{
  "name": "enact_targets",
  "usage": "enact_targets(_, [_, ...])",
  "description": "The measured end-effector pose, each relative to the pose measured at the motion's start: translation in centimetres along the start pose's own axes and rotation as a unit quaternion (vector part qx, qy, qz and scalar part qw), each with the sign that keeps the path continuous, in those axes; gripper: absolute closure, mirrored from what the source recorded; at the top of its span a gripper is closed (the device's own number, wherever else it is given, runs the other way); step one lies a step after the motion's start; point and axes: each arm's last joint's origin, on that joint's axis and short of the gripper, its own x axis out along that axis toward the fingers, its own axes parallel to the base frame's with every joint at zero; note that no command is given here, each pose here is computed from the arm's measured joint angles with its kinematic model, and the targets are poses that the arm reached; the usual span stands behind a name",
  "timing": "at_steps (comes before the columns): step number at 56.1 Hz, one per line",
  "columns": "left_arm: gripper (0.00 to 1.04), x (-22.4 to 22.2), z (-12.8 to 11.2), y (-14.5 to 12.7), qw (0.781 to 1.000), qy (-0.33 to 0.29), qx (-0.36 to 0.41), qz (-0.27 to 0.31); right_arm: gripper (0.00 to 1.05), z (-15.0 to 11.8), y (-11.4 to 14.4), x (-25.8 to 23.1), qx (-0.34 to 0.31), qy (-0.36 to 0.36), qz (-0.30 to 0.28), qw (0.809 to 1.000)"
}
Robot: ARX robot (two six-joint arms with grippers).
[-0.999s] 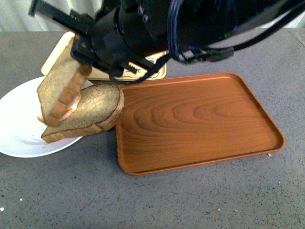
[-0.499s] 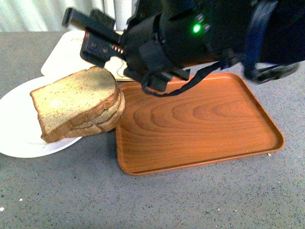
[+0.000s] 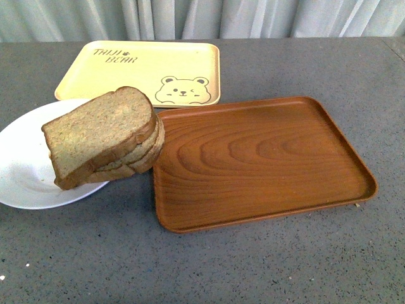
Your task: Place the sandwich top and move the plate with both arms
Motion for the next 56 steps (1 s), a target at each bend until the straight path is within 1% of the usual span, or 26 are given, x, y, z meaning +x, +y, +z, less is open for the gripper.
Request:
enact_targets(4, [0.09,0.0,0.0,0.0,1.0,0.0,0.0,0.0,0.5,-0.2,-1.6,-1.5,-0.031,-0.017,-0.008,0.999])
enact_targets(11, [0.09,0.0,0.0,0.0,1.0,0.0,0.0,0.0,0.71,-1.2,-3.5,-3.6,-0.065,-0.008,-0.004,0.998])
enact_targets(15, [0.09,0.0,0.0,0.0,1.0,0.0,0.0,0.0,0.82,-1.5,-4.3,-4.5,-0.07,-0.006,-0.008,0.998])
enact_targets(20, [0.09,0.0,0.0,0.0,1.0,0.0,0.0,0.0,1.0,-1.7,-5.3,-5.9,-0.074,-0.008,-0.006,0.997])
enact_targets(22, [0.09,0.0,0.0,0.0,1.0,0.0,0.0,0.0,1.03,-1.8,-5.6,-6.2,-0.078,-0.008,-0.005,0.997])
enact_targets(32, [0.09,0.0,0.0,0.0,1.0,0.0,0.0,0.0,1.03,-2.3,-6.9,-8.1,-0.079,-0.005,-0.009,0.997])
enact_targets(45, [0.09,0.0,0.0,0.0,1.0,0.0,0.0,0.0,1.03,-2.7,-7.8,-9.9,-0.079,-0.006,-0.008,0.997])
enact_targets(48, [0.09,0.0,0.0,0.0,1.0,0.0,0.0,0.0,1.03,-3.1,-8.0,-10.4,-0.078,-0.016,-0.007,0.997])
enact_targets(51, [0.09,0.0,0.0,0.0,1.0,0.0,0.0,0.0,1.03,-3.5,-8.5,-10.7,-0.079,-0.007,0.003,0.997])
enact_targets(56, [0.09,0.0,0.0,0.0,1.0,0.0,0.0,0.0,1.03,-3.5,-9.1,-11.1,-0.079,-0.005,-0.008,0.997])
